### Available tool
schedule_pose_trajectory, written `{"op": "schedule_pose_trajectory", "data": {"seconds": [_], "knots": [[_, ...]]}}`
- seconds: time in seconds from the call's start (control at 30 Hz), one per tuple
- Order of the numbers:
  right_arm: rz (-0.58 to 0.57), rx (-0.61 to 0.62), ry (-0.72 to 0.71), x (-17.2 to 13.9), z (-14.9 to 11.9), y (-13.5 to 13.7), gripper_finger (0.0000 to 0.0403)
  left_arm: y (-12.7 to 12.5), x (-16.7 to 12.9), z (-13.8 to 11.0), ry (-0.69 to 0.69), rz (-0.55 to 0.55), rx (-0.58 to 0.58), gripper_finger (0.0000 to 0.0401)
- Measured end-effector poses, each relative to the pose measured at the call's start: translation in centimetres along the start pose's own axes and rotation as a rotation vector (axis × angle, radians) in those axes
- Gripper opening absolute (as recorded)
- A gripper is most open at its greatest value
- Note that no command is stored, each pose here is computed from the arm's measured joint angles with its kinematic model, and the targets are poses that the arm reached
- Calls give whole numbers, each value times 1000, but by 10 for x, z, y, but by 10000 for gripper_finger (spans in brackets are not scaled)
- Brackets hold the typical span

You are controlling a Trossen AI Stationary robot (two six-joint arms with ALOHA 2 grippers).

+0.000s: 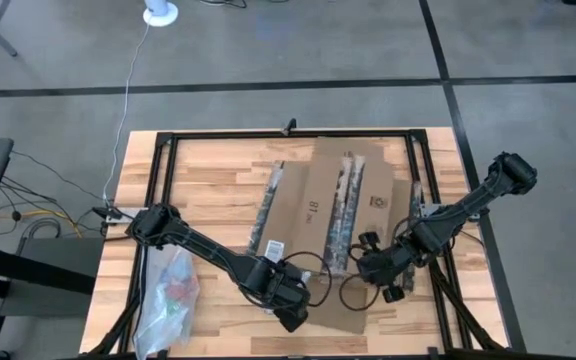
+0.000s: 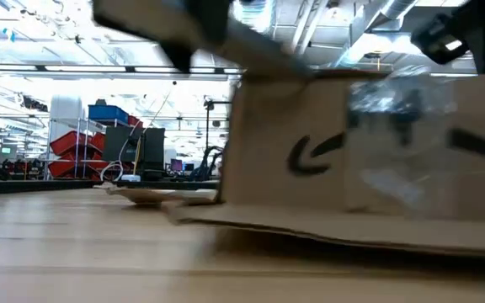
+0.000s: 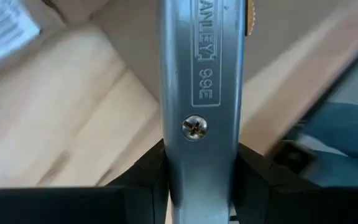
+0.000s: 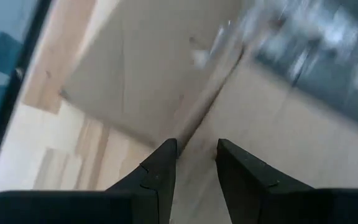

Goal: Unpack boxes
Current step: Break down the box until it is fully flat

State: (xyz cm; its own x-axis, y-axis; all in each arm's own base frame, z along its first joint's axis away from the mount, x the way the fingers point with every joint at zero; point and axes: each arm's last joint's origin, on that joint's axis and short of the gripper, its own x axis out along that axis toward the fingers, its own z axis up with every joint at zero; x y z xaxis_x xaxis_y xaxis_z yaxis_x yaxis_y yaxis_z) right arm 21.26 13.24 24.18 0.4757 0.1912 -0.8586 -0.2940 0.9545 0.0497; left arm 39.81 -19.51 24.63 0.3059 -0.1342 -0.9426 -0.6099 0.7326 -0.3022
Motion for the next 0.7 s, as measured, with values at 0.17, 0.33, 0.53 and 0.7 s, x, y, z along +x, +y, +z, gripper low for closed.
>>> {"op": "schedule_pose_trajectory", "data": {"seconds": [0.17, 0.33, 0.53, 0.7], "knots": [[-21, 13, -3, 1, 2, -4, 102, 1, 0, 7, -46, 3, 29, 107], [-21, 22, 2, 2, 2, -5, 102, -2, 0, 15, -79, -54, 55, 107], [-22, 24, 0, 2, 2, -6, 102, -3, 0, 27, -108, -100, 87, 107], [-19, 28, -15, 6, 1, -6, 102, -4, -1, 37, -121, -154, 118, 107]]}}
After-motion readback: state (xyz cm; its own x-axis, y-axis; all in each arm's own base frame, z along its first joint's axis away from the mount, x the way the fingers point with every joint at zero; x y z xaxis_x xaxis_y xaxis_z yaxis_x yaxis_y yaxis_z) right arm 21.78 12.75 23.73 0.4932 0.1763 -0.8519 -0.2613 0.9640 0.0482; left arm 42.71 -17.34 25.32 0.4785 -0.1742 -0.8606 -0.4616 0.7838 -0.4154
